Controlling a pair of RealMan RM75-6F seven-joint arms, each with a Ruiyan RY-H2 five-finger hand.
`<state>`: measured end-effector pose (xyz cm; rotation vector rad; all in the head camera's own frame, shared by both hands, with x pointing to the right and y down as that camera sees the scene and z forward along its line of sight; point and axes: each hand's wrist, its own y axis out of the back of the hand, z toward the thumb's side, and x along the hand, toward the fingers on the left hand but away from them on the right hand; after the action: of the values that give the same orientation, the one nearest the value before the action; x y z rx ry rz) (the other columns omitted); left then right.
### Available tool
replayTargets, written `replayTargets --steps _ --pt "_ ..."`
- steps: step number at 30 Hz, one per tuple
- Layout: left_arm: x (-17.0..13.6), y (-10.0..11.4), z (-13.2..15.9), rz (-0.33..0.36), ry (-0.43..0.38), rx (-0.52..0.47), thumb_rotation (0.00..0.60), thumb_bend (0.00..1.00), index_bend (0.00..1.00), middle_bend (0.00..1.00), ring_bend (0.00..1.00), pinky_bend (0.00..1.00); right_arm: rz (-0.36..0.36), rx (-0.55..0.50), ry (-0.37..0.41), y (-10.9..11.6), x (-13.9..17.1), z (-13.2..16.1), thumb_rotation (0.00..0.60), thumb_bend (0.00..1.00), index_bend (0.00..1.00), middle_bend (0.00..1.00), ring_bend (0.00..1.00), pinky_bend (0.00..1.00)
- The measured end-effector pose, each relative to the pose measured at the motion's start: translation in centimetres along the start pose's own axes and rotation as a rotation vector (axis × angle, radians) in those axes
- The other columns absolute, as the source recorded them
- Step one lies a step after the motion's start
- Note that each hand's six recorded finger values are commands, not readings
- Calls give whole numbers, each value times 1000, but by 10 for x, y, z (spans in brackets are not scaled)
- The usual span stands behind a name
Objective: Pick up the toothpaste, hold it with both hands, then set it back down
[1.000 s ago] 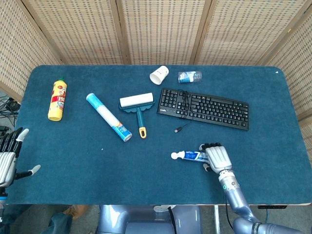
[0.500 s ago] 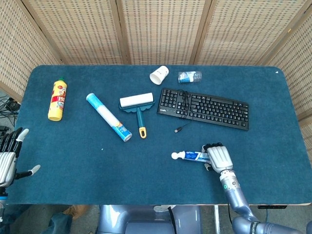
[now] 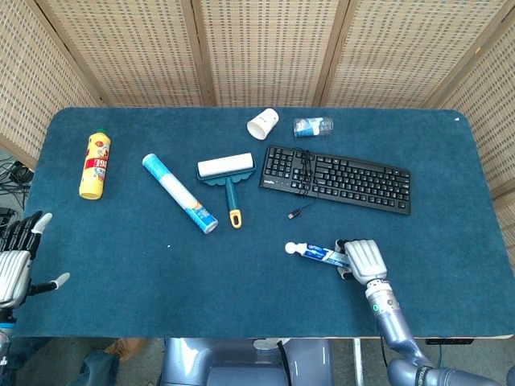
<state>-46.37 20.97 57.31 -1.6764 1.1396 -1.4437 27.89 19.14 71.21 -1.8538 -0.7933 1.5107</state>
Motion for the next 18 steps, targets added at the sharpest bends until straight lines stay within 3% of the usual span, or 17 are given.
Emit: replayTargets --steps 13,18 --pt "23 -8 16 -87 -65 -202 600 0 0 0 0 0 -58 -100 70 41 5 10 600 719 702 664 568 629" --pt "35 -7 30 -123 -106 -354 597 0 0 0 0 0 -83 -118 104 66 3 20 600 720 702 665 569 633"
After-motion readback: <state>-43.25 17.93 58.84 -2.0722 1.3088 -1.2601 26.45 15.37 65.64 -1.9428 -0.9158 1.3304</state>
